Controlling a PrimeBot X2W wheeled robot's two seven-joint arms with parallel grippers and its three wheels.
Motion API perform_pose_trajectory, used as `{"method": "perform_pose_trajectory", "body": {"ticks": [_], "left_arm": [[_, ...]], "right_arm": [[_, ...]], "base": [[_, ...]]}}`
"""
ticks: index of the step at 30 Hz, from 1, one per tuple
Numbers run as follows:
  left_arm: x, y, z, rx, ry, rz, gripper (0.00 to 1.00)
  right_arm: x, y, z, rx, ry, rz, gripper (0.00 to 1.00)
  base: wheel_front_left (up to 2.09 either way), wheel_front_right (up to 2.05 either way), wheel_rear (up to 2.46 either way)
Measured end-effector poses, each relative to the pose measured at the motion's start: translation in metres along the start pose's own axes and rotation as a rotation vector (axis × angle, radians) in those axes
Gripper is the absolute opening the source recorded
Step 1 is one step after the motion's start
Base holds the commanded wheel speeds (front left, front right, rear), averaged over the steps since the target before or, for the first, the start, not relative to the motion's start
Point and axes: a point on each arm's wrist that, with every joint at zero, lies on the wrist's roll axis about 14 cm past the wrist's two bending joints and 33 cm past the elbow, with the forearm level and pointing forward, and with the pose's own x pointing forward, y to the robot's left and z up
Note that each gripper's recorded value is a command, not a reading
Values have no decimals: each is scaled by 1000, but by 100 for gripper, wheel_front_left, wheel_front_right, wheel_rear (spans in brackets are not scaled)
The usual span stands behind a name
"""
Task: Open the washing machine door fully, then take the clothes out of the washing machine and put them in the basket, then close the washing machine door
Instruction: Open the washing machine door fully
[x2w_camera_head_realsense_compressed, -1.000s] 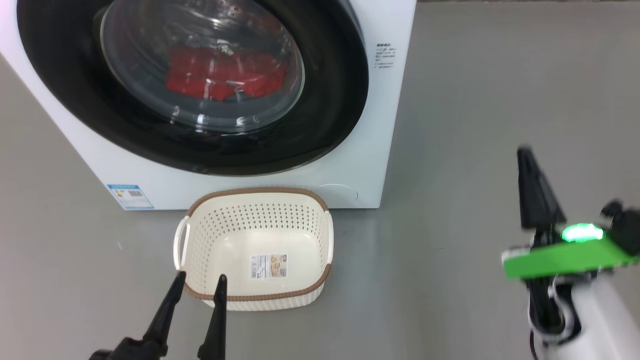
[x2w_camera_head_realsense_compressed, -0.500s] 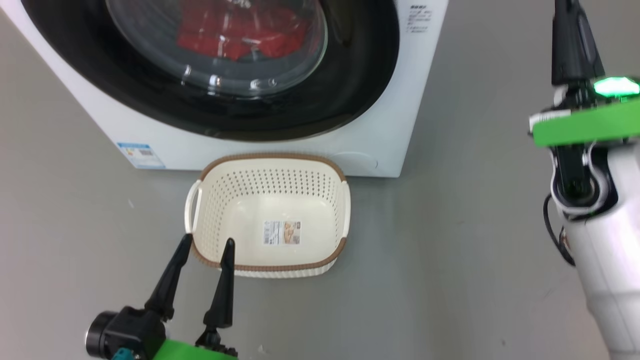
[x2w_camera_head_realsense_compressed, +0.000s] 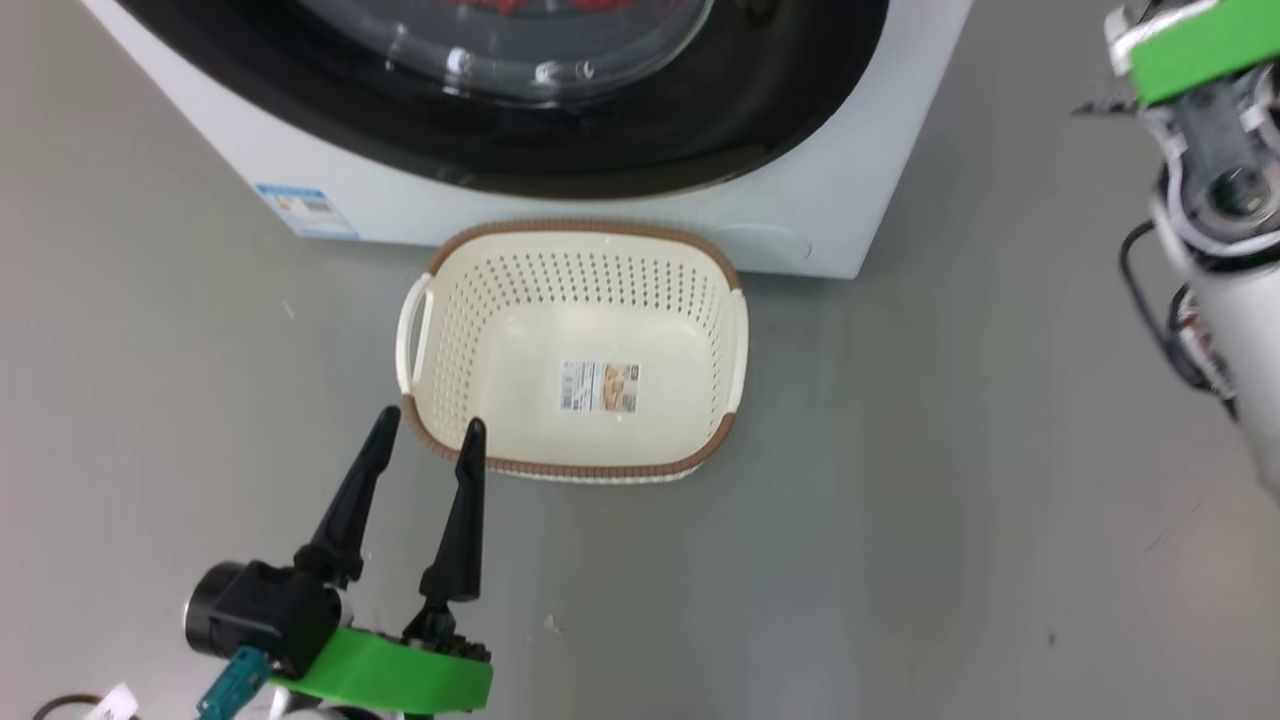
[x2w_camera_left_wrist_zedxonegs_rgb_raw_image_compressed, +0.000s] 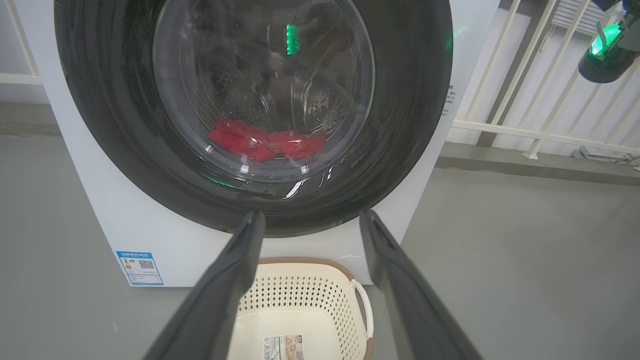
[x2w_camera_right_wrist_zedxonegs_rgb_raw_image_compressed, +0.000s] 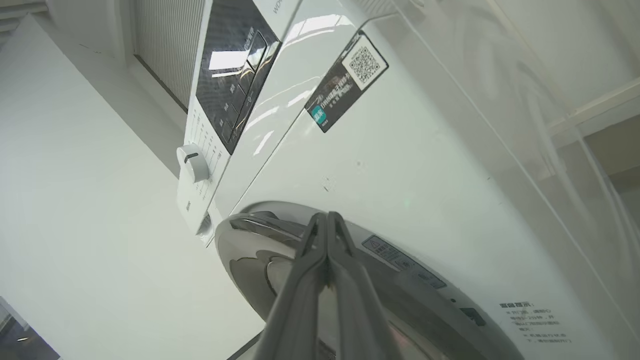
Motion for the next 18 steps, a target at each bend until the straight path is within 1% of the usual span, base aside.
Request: {"method": "perform_pose_trajectory", "body": {"ticks": [6,8,13,16,18], "left_arm": [[11,5,-9,5,17,4,100],[14,7,-12,8,24,9,100],[17,11,-23,7,51,19,100],[20,13,-27,7,61,20,100],[21,14,-31,6,68,22,100]], "right_arm": [[18,-11,-18,148,162,13,0],[22,-16,-29,177,226,14,0],[26,-38,-48,264,339,-20,0],[29,-54,-55,284,392,-52,0],[30,-64,-60,319,427,-70,0]], "base": [[0,0,0],[0,0,0],[0,0,0],[0,0,0],[0,0,0]]}}
